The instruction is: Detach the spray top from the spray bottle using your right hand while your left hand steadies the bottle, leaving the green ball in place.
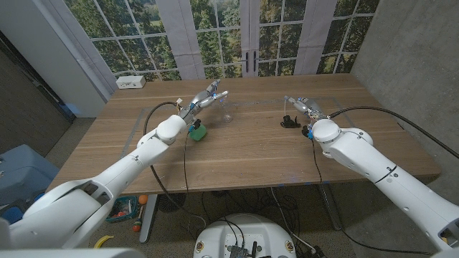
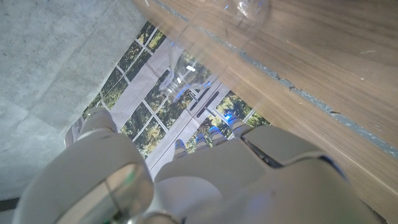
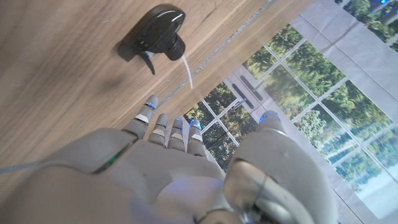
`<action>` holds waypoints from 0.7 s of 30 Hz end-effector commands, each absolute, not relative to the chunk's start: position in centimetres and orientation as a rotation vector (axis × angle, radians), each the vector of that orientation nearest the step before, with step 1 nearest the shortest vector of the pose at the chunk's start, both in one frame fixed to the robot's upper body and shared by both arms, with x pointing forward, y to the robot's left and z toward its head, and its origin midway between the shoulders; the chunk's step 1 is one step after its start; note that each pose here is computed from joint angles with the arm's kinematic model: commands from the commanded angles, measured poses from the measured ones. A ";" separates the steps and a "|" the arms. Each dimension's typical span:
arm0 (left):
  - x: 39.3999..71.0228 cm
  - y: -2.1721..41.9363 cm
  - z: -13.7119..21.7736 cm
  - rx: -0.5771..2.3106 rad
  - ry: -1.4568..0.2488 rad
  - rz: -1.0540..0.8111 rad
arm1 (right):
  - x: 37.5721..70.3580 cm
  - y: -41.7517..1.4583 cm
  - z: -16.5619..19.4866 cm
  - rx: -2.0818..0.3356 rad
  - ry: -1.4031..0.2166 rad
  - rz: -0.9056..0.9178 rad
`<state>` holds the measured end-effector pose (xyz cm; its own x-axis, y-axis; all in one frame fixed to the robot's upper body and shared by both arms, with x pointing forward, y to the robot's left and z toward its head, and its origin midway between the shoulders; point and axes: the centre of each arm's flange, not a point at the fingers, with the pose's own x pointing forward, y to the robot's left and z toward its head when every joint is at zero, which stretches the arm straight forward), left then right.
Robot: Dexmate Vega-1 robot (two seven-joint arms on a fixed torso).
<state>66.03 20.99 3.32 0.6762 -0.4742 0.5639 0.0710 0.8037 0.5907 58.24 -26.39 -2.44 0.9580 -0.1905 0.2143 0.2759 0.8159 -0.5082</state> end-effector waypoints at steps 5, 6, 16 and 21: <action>65.7 23.7 2.0 0.362 -0.805 -0.320 | 58.0 -24.5 -0.6 -0.303 -0.547 -0.002; 65.6 23.8 2.0 0.350 -0.809 -0.321 | 58.0 -24.5 -0.6 -0.291 -0.559 0.004; 64.8 25.7 1.5 0.277 -0.817 -0.324 | 58.1 -24.1 -1.1 -0.151 -0.678 0.050; 64.6 27.0 0.8 0.232 -0.816 -0.313 | 58.0 -23.7 -1.5 -0.076 -0.737 0.063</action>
<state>65.32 24.26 1.96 0.6439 -0.4059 0.6485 0.1628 0.9009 0.4023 58.91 -24.44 -1.70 0.8544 0.0660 0.5155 0.0621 0.9718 -0.2275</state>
